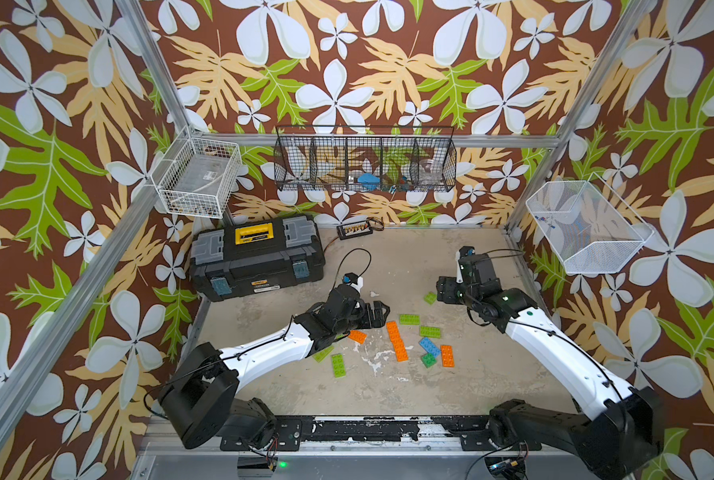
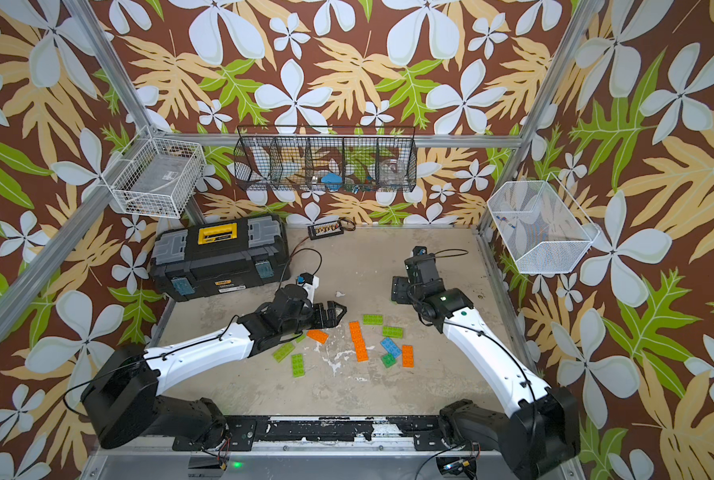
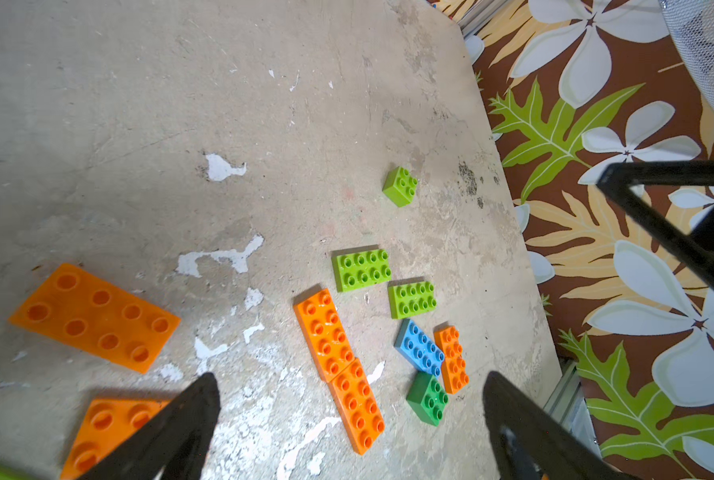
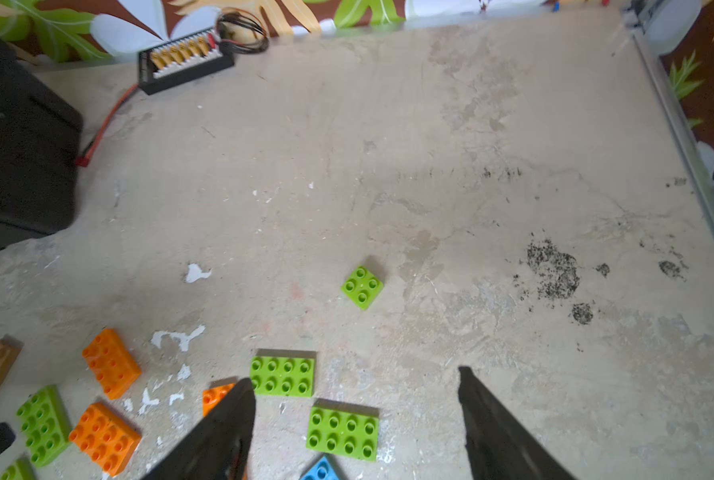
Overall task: Assemble a small pinwheel with lego
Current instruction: Pick up the lego brick from the center of the board.
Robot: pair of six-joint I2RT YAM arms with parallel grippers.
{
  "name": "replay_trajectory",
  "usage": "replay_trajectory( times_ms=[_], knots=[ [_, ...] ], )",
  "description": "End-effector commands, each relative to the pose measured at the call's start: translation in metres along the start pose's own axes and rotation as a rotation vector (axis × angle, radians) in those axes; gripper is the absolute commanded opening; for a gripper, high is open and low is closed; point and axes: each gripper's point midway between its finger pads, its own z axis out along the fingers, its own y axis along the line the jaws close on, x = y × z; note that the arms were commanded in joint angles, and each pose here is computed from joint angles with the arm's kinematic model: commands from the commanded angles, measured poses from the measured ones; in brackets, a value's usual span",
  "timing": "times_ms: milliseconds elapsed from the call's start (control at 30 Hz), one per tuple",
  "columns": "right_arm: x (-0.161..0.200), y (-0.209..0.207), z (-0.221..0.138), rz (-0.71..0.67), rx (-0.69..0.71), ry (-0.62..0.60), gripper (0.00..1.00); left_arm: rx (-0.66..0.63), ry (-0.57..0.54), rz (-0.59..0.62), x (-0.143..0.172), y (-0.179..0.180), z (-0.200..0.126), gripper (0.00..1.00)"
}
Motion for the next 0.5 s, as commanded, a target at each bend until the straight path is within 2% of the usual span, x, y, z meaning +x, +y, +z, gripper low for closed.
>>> replay_trajectory(
  times_ms=[0,100,200,333,467],
  knots=[
    [0.019,0.008,0.018,0.012,-0.060,0.140,0.70,0.030,0.003,0.015,-0.005,-0.010,0.009,0.99],
    [0.031,0.009,0.035,-0.013,-0.052,0.227,0.65,0.036,0.017,0.009,-0.004,-0.012,0.015,0.98],
    [0.044,0.020,0.046,-0.041,-0.097,0.302,0.64,0.038,0.018,0.005,-0.002,-0.010,0.016,0.95],
    [0.057,0.021,0.055,-0.088,-0.072,0.357,0.60,0.032,0.014,0.001,0.001,-0.005,0.013,0.89],
    [0.077,0.024,0.054,-0.132,-0.071,0.417,0.59,0.036,0.022,-0.007,0.007,-0.001,0.011,0.88]
  ],
)
